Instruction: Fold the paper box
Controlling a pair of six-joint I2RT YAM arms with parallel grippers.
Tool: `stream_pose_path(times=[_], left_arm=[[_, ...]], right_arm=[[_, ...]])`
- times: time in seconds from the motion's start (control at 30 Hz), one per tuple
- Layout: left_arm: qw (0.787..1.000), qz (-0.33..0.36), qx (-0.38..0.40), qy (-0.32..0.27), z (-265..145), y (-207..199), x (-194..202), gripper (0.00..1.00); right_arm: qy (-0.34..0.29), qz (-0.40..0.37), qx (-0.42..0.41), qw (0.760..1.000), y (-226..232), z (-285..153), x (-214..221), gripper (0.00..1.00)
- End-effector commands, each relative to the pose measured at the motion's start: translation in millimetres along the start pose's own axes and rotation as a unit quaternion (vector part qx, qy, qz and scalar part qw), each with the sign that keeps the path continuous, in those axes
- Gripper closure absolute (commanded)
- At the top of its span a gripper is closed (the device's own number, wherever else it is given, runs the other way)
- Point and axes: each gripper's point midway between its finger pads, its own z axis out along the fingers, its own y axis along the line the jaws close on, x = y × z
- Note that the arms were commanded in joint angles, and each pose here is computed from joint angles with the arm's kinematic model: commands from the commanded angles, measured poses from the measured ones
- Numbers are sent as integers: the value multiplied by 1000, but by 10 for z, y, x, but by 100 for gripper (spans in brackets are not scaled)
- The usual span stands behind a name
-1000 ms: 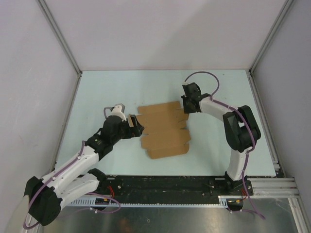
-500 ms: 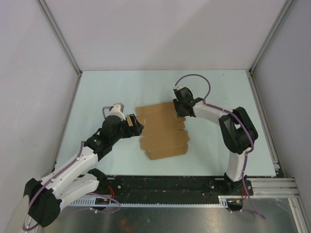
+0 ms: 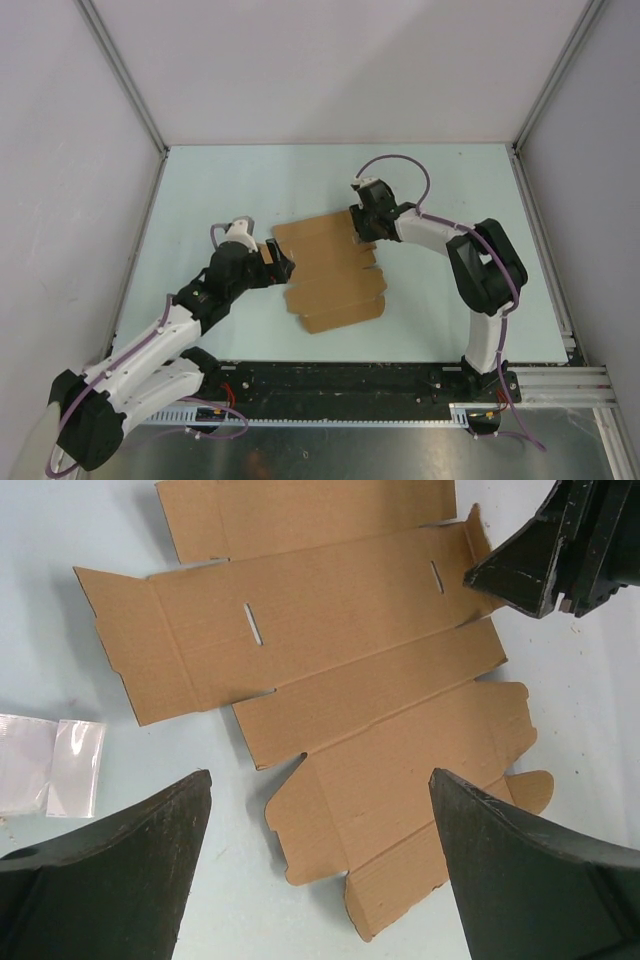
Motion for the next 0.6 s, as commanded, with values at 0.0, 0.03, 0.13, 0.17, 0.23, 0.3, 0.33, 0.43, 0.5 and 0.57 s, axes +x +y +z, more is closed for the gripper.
stream_pose_path(times=[0.0,0.03,0.13,0.17,0.23,0.3,0.33,0.43,0.5,0.57], left_arm=[[1000,-13,12,-4,-21,-40,13,5],[1000,-13,12,-4,-21,-39,13,5],[1000,-14,12,-6,-21,-34,18,4],[1000,-15,12,-4,-26,-34,27,5],[1000,-14,13,-4,-28,-35,24,4],[1000,-13,13,-4,-31,-30,30,4],[1000,-14,13,-6,-35,-34,20,5],[1000,-15,14,-6,-38,-36,21,4],[1000,-15,14,-7,-36,-41,15,4],[1000,-14,12,-6,-29,-41,6,4]], right_arm=[[-3,13,-31,999,122,107,0,55],[-2,16,-39,999,146,110,3,55],[4,22,-55,998,197,147,37,55],[5,23,-55,998,186,158,42,55],[7,24,-55,998,188,157,50,55],[4,25,-56,998,183,128,24,55],[1,24,-57,998,188,109,3,55],[-9,29,-61,998,164,24,-84,55],[-20,33,-63,997,143,-79,-170,55],[-27,47,-57,997,38,-162,-245,54]])
